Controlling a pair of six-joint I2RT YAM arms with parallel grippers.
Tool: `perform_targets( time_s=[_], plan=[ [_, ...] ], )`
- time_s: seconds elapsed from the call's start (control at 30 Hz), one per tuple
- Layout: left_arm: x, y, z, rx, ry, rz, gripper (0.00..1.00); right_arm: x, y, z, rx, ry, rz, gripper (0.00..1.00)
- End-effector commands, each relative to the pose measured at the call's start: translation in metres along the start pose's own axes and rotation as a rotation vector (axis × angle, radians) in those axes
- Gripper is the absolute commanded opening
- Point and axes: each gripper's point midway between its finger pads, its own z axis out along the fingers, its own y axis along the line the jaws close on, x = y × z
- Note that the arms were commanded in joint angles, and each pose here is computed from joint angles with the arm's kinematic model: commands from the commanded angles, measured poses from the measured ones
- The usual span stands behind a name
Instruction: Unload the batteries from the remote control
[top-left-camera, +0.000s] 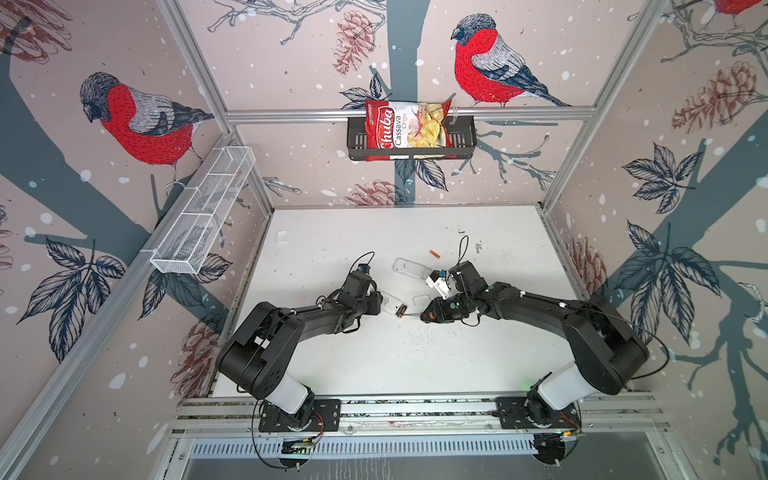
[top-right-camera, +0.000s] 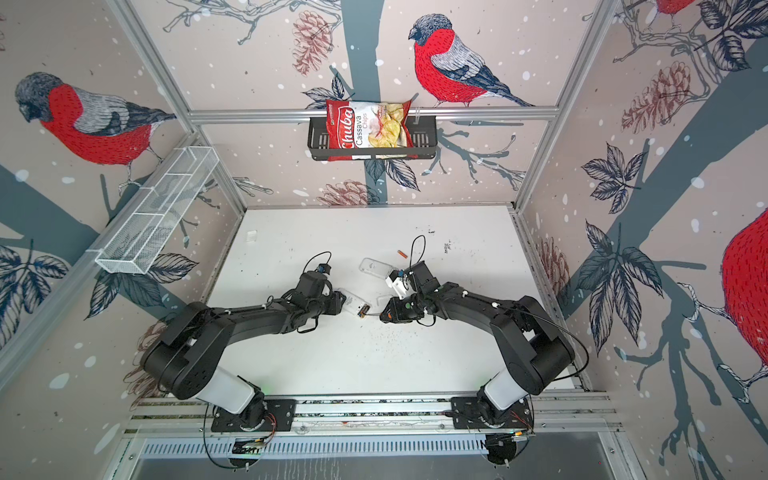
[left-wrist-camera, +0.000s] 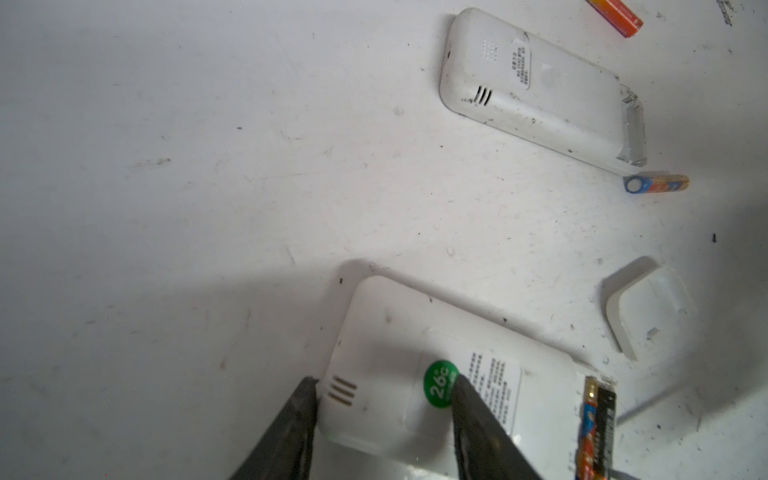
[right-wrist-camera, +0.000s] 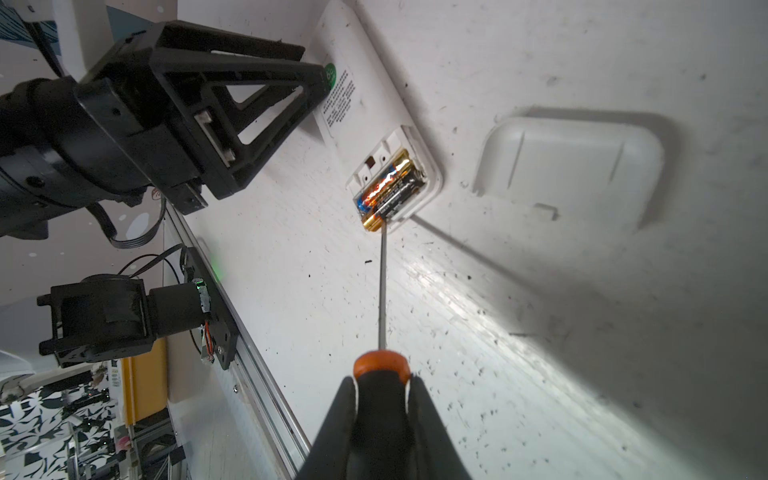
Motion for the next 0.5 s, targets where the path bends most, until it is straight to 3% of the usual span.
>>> perform_targets(
  time_s=[0.0,0.47],
  plan=[
    [0.0317,-0.0086,0.0004,0.05,0.122,0.011,0.5,-0.0083,0.0041,0.0004,-0.012,-0.033,-0.014,0.0],
    [0.0367,-0.0092,-0.0003,0.057,0.127,0.008,0.48,-0.0118,0.0003,0.0056,-0.025,-0.066,0.01,0.0]
  ],
)
